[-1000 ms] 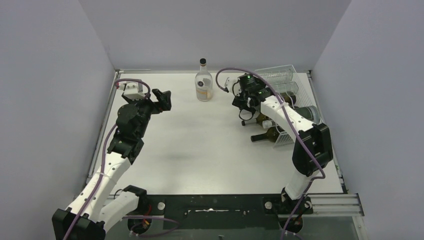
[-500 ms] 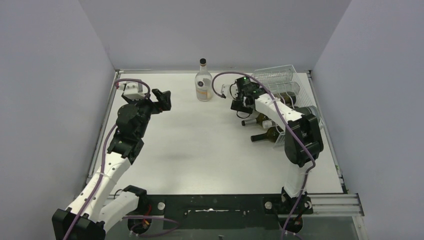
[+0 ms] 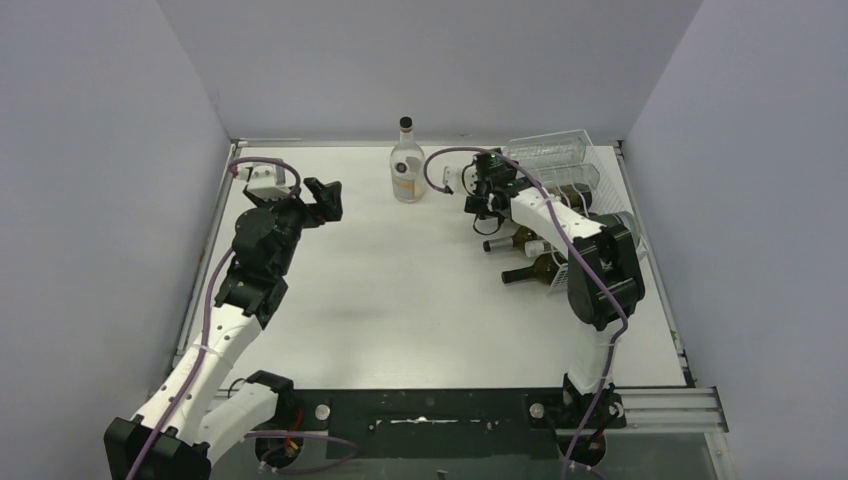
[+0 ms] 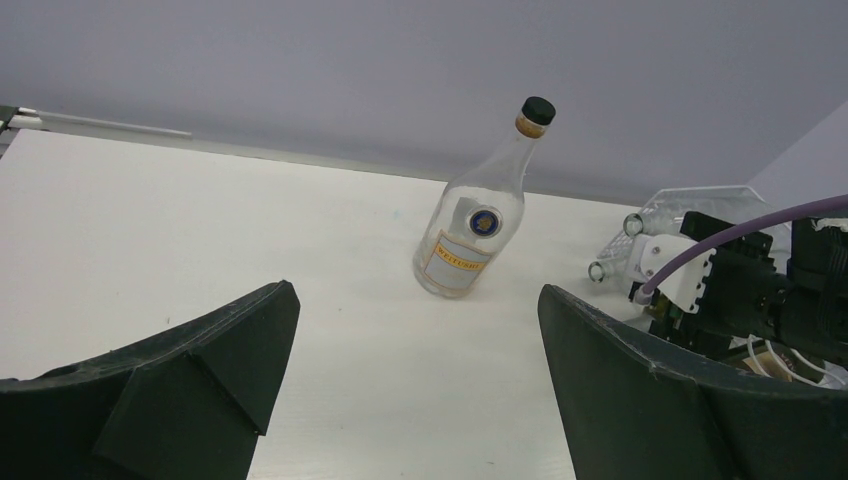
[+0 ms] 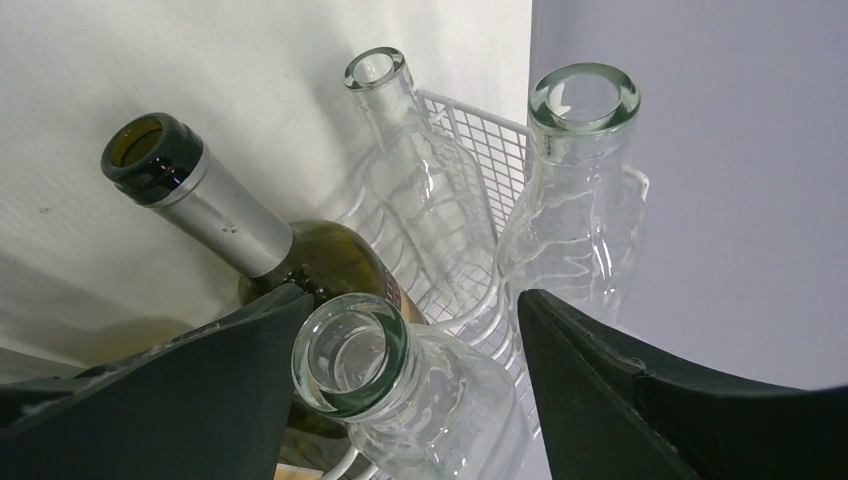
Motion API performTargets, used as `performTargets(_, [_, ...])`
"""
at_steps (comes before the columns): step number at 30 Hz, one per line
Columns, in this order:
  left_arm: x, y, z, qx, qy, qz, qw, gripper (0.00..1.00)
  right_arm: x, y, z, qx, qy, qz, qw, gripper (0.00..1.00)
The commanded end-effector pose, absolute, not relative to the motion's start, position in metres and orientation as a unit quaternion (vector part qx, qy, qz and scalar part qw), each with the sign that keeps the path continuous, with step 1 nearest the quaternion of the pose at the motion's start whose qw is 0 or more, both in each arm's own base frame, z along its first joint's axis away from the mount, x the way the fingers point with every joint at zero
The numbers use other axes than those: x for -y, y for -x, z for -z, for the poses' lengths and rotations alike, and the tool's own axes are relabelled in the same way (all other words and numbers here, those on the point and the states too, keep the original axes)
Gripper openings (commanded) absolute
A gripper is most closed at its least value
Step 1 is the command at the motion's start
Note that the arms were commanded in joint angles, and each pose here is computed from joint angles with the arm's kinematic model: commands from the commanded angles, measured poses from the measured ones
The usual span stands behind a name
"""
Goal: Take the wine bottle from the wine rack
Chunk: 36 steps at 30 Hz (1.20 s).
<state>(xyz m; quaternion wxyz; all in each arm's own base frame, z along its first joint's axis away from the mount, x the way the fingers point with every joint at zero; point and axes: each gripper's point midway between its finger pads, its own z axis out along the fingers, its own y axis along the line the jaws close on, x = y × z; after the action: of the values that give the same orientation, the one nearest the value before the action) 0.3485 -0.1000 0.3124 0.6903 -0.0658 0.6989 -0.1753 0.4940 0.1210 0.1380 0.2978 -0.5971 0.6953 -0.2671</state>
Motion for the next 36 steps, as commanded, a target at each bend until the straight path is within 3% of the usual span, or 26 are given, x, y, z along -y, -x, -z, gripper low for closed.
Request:
performTargets(1, [0.103, -0.348, -0.332, -0.677, 0.065, 0.188, 0.709, 0.93, -0.117, -0.500, -0.163, -0.681, 0.586, 0.295, 0.324, 0.77])
performTargets(15, [0.106, -0.349, -0.330, -0.678, 0.061, 0.194, 0.706, 0.93, -0.108, -0.493, -0.167, -0.679, 0.584, 0.310, 0.319, 0.70])
performTargets(22, [0.107, -0.350, -0.328, -0.680, 0.060, 0.196, 0.704, 0.93, -0.111, -0.491, -0.178, -0.672, 0.579, 0.317, 0.337, 0.49])
performTargets(36, [0.110, -0.351, -0.326, -0.681, 0.058, 0.202, 0.702, 0.93, -0.118, -0.481, -0.207, -0.680, 0.558, 0.298, 0.370, 0.22])
